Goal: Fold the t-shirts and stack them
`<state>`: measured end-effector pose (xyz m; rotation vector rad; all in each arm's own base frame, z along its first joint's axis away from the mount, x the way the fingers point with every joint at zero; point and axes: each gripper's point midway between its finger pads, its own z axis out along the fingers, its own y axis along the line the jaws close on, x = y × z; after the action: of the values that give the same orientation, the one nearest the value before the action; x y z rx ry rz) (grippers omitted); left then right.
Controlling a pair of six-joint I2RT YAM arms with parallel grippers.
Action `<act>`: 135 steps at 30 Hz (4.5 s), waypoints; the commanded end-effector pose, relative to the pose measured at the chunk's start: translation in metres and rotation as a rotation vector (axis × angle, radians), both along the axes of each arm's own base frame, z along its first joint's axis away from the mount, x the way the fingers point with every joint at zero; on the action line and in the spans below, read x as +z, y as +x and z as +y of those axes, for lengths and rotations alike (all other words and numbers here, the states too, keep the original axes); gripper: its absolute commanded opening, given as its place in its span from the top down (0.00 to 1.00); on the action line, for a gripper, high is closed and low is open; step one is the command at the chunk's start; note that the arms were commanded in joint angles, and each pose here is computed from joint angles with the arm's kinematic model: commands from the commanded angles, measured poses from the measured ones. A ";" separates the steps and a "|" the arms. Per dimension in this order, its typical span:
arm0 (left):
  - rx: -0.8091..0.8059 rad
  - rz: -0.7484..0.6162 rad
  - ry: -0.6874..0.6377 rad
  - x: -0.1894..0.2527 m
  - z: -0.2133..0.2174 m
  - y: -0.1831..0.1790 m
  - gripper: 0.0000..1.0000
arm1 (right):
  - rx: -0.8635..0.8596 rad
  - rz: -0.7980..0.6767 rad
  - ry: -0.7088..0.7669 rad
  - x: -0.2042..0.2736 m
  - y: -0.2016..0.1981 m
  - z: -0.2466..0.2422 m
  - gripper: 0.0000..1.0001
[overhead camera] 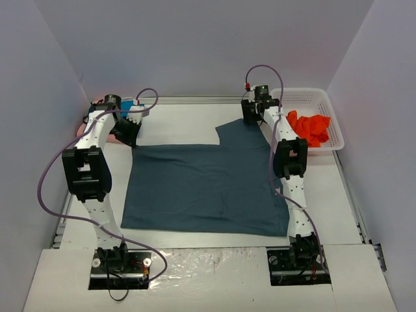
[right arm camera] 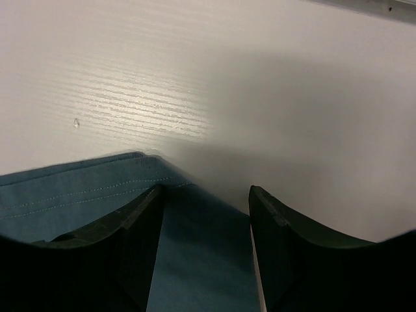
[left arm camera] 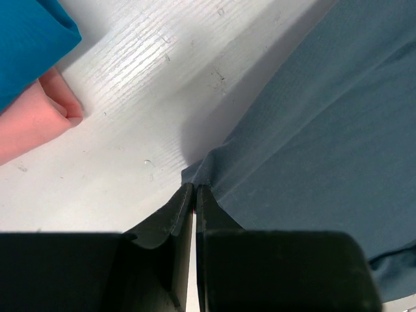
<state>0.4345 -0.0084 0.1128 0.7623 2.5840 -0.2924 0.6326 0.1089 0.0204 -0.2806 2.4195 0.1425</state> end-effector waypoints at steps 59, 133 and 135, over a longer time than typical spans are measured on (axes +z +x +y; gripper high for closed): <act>-0.026 -0.091 -0.141 0.040 0.007 -0.039 0.98 | 0.264 -0.013 -0.068 0.174 -0.205 -0.015 1.00; -0.508 0.069 -0.289 -0.013 -0.009 -0.185 0.90 | 0.543 0.540 -0.116 0.076 -0.419 -0.037 0.69; -0.533 0.082 -0.298 -0.014 -0.010 -0.189 0.89 | 0.541 0.537 -0.121 0.077 -0.417 -0.037 0.67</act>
<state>0.2631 -0.0104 0.0924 1.2576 2.3460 -0.7467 0.2266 0.0718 0.0943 -1.0251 2.7821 0.3235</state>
